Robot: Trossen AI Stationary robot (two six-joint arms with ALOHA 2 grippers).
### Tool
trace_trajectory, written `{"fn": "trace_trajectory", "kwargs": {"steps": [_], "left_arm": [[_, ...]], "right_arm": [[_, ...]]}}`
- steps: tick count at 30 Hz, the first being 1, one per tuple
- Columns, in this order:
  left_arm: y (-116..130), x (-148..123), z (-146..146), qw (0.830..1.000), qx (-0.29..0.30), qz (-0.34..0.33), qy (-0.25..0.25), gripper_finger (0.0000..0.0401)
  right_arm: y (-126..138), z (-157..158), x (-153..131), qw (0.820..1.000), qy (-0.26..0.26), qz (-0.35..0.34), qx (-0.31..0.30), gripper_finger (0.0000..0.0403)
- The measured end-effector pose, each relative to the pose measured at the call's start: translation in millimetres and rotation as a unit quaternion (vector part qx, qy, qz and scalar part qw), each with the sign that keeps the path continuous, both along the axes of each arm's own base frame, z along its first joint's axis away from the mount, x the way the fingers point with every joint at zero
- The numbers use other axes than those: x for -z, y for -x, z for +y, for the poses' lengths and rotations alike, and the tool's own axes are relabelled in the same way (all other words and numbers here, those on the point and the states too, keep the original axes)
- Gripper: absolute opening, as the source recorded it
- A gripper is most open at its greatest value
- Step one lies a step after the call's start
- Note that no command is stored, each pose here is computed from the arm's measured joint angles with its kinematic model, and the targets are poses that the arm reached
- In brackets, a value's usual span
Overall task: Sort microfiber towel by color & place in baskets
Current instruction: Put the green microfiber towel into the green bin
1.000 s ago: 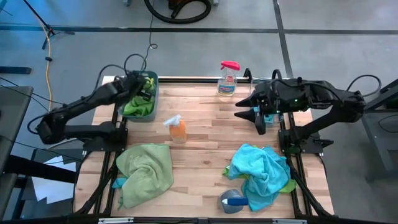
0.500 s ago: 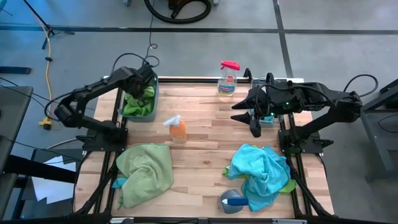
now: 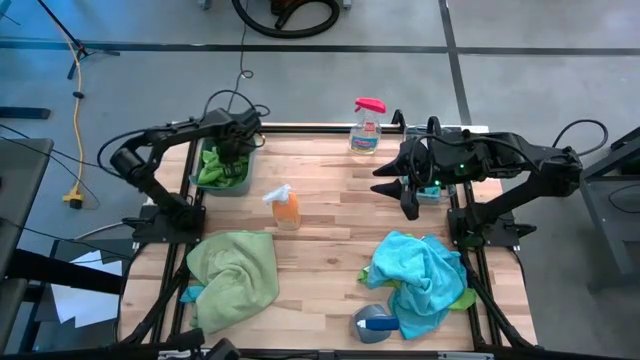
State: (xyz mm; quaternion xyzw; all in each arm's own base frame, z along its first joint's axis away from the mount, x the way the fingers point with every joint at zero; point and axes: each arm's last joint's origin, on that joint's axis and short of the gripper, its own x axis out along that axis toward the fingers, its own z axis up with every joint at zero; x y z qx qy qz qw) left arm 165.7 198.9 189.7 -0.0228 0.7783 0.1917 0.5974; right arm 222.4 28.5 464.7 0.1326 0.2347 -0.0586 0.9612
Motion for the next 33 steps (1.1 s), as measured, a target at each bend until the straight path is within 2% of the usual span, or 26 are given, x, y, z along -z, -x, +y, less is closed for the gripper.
{"fn": "trace_trajectory", "kwargs": {"steps": [5,9,19,23,28,33], "left_arm": [[-3.8,11.1,3.5,1.0,0.008,0.015,0.014,0.0017],[-3.5,11.7,3.2,1.0,0.004,0.015,0.019,0.0045],[0.3,-2.5,-5.4,1.0,0.013,0.001,0.019,0.019],[1.2,-10.9,-9.9,1.0,0.021,-0.006,0.011,0.0229],[3.0,-32.3,-14.3,0.999,0.011,-0.043,-0.003,0.0242],[6.5,-67.2,-19.0,0.995,0.016,-0.09,-0.037,0.0243]], "right_arm": [[0.0,0.0,0.0,1.0,-0.008,0.0,0.004,0.0185],[0.0,0.0,0.0,1.0,-0.004,0.0,0.002,0.0185],[0.0,0.0,0.0,1.0,0.01,0.001,-0.005,0.0185],[0.0,0.0,0.0,1.0,0.011,0.001,-0.006,0.0185],[0.0,0.0,0.0,1.0,0.021,0.001,-0.011,0.0185],[0.0,0.0,0.0,0.999,0.031,0.002,-0.016,0.0185]]}}
